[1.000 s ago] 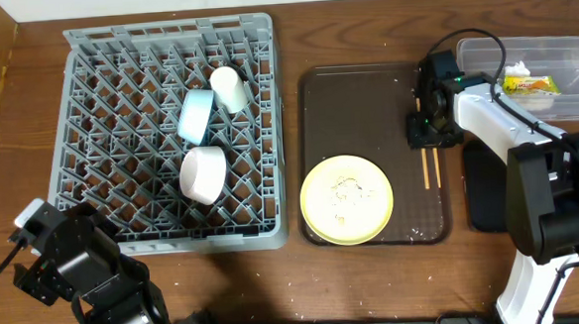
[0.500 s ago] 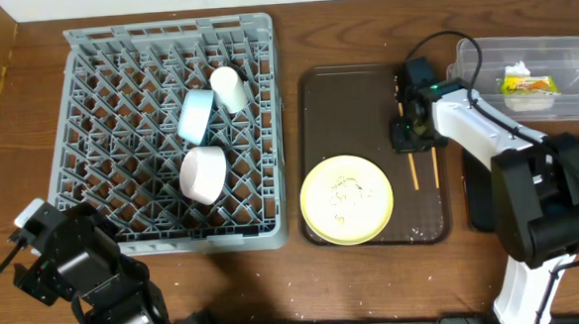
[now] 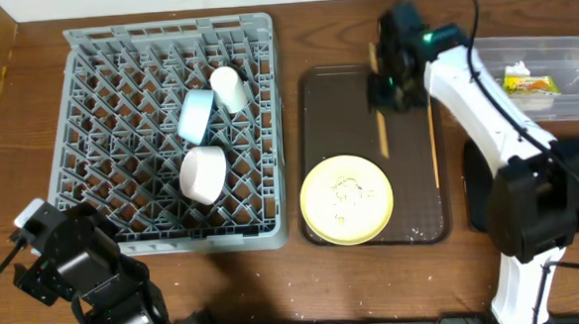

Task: Sort waste into correct bins and load items into the dishwasher
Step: 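Carry the chopstick left and drop it into the dish rack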

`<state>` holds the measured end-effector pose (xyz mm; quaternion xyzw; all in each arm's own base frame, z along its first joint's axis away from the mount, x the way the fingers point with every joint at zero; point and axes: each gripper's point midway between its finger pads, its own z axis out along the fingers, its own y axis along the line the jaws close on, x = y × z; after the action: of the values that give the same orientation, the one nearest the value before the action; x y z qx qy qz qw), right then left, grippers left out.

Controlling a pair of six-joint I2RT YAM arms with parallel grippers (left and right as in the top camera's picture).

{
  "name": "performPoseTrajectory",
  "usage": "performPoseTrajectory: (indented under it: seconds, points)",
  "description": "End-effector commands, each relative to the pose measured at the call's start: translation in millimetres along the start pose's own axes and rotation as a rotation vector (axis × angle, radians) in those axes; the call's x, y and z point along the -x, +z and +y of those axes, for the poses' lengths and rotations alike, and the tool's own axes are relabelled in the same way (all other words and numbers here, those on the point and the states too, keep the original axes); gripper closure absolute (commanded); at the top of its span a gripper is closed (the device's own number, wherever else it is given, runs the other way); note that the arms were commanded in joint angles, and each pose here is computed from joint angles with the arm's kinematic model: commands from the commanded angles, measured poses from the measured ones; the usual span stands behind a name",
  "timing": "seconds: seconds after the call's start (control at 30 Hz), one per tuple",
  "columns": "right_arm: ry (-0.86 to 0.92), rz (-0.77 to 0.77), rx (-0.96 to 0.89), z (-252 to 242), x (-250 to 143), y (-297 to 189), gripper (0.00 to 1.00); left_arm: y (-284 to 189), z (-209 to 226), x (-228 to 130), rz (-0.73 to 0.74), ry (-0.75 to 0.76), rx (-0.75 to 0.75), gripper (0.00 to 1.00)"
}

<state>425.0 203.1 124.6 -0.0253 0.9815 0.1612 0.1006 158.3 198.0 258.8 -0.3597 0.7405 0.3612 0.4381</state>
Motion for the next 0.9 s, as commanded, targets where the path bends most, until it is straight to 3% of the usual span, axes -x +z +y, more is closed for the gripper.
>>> performPoseTrajectory:
  seconds: [0.0, 0.33, 0.53, 0.8, 0.87]
  points:
    - [-0.033, -0.001, 0.318, 85, 1, -24, 0.99, -4, 5, 9, -0.018, -0.007, 0.015, 0.06]
    - [-0.044, -0.081, 0.437, 211, -18, 22, 0.99, -4, 5, 9, -0.018, -0.007, 0.015, 0.06]
    - [0.008, -0.147, 0.308, 211, -22, 43, 0.99, -4, 5, 9, -0.018, -0.007, 0.015, 0.06]
    - [0.040, -0.165, 0.273, 201, -16, 45, 0.98, -4, 5, 9, -0.018, -0.007, 0.015, 0.06]
    - [0.033, -0.173, 0.266, 202, -16, 45, 0.86, -4, 5, 9, -0.018, -0.007, 0.015, 0.06]
